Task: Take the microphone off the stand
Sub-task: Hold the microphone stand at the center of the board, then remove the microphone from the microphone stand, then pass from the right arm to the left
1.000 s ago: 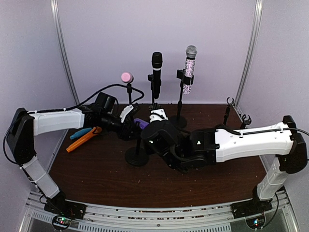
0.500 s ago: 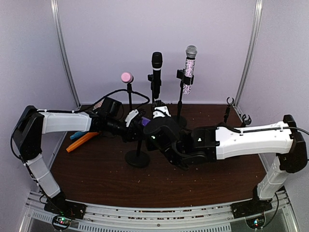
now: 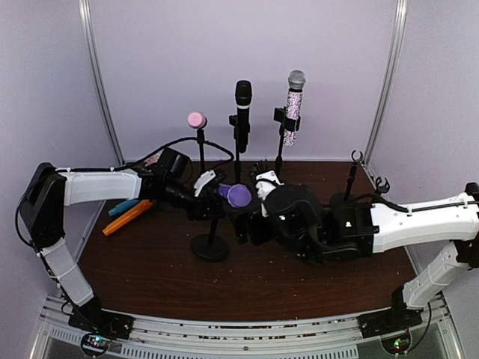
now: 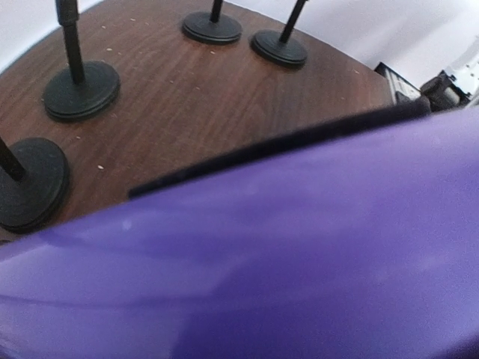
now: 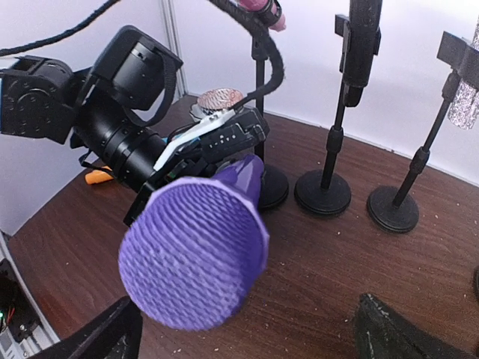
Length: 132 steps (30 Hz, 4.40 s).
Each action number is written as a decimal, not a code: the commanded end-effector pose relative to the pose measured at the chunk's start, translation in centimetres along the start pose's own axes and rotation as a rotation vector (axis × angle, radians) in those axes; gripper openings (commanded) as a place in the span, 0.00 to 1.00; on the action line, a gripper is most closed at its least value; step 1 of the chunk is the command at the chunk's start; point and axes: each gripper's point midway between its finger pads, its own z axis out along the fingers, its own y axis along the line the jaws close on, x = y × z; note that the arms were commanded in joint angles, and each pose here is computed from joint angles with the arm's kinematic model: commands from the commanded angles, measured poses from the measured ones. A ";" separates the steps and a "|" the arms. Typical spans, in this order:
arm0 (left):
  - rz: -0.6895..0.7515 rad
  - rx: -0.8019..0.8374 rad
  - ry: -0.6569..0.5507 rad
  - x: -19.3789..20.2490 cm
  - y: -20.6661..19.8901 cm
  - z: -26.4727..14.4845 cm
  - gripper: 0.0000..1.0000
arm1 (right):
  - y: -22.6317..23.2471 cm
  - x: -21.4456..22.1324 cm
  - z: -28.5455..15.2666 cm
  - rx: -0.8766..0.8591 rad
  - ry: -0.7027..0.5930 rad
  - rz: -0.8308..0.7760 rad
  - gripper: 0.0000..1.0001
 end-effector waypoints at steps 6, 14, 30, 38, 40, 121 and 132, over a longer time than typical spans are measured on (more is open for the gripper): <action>0.083 0.277 -0.085 -4.5 -6.9 -4.5 0.00 | 0.4 -3.5 -4.1 -0.183 -0.248 -0.333 1.00; 0.071 0.362 -0.089 -4.5 -9.0 -5.8 0.00 | 3.6 -5.2 -2.5 -0.191 -0.299 -0.568 1.00; 0.058 0.354 -0.061 -3.6 -9.2 -6.1 0.00 | 8.2 -9.1 -1.5 -0.113 -0.439 -0.690 0.68; 0.044 0.349 -0.052 -3.6 -9.0 -5.9 0.00 | 9.2 -8.4 -1.4 -0.141 -0.410 -0.682 0.21; 0.048 0.341 -0.046 -3.5 -8.8 -5.8 0.00 | 9.3 -8.4 -1.6 -0.144 -0.412 -0.680 0.03; 0.304 -0.004 0.032 2.6 -7.7 -15.9 0.94 | 7.8 -11.3 -6.0 -0.422 -0.288 -0.065 0.00; 0.287 -0.023 0.010 2.0 -8.1 -16.5 0.76 | 15.3 -10.9 -0.8 -0.653 -0.177 0.008 0.00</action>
